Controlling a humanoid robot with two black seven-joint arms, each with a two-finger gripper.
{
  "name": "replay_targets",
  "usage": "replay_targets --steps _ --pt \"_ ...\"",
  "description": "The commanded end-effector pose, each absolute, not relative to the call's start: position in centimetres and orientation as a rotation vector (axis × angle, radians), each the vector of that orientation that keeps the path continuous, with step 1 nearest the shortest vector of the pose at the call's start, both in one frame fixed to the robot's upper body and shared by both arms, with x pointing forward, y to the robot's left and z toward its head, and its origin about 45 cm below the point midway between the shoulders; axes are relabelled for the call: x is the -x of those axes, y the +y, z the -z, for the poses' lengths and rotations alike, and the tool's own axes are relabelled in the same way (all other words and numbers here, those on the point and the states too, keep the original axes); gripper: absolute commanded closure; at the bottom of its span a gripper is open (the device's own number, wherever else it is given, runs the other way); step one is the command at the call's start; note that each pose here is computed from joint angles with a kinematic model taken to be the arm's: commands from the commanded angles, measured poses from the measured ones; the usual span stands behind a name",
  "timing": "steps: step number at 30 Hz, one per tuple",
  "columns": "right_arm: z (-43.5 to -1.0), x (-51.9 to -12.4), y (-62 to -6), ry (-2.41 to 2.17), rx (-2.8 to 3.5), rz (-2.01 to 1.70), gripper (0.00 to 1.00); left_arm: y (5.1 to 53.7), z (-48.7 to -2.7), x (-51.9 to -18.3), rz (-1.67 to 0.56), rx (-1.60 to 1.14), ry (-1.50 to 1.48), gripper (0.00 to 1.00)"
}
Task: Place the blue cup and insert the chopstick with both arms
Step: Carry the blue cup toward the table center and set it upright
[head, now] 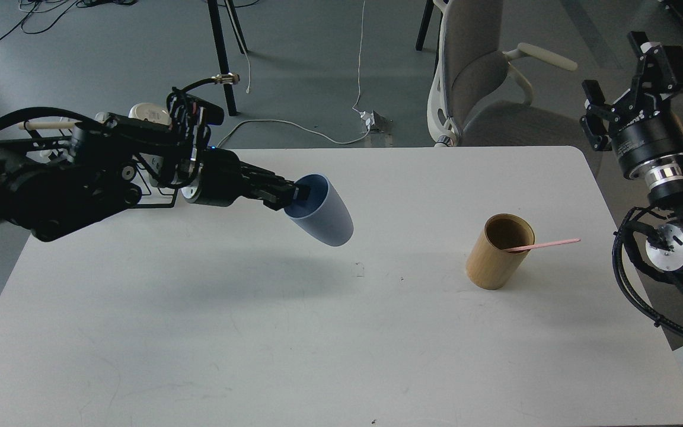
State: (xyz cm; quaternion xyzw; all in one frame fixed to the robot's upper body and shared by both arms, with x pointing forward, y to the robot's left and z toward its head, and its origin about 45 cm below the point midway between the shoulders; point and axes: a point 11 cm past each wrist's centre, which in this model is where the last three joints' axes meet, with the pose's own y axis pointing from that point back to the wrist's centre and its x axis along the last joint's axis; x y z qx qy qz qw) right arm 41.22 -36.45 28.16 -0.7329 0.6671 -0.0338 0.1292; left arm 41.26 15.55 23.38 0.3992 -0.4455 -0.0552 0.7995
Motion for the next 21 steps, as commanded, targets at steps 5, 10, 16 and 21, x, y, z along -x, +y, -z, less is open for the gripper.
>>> replay_targets --steps 5,10,16,21 --pt "-28.7 -41.7 -36.7 1.941 2.115 0.113 0.05 11.2 -19.1 -44.8 0.305 -1.134 -1.179 0.98" --pt "-28.5 -41.6 -36.7 1.943 2.119 0.109 0.05 12.1 -16.8 -44.2 0.319 -1.160 -1.145 0.98" --pt "-28.2 -41.5 -36.7 1.946 2.123 0.102 0.05 12.4 -15.4 -43.4 0.330 -1.155 -1.116 0.97" --pt "-28.0 -41.4 -36.6 1.945 2.130 0.097 0.05 12.3 -15.3 -43.3 0.326 -1.148 -1.110 0.91"
